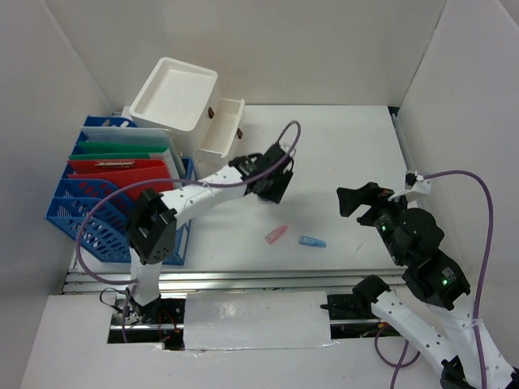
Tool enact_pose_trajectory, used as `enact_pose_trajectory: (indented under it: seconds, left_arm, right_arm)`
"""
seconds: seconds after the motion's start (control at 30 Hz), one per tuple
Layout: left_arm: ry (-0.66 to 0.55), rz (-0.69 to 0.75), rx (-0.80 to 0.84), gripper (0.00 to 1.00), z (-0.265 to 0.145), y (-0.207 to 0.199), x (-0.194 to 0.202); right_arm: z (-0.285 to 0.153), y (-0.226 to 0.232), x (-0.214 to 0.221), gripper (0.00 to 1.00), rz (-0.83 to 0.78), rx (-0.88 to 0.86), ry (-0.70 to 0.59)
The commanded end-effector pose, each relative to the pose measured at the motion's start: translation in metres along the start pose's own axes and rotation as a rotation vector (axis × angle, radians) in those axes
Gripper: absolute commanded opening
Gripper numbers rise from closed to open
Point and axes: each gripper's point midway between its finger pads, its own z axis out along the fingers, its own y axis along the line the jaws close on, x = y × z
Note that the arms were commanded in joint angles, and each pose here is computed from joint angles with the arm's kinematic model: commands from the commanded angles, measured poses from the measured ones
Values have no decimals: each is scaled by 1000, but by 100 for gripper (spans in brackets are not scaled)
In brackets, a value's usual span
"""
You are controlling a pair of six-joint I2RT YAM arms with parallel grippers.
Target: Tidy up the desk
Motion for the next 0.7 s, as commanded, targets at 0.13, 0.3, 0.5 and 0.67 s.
enact_pose_trajectory:
  seconds: [0.13,0.3,0.5,0.67]
  left_arm:
    - [-265,-141,-125,19,-68,106,-147]
    - [-344,-253,-201,21,-70,182,-182]
    - [-419,-279,-265,23,-54,229,-194]
    - [-402,-289,-296,33,-32,246,-188]
  right_arm:
    - [7,4,-1,100,-27,-5,8]
    - [9,12,3,100,-22,-46,12]
    - [9,14,4,100,-43,-59,30]
    - [6,17,3,100,-43,-82,23]
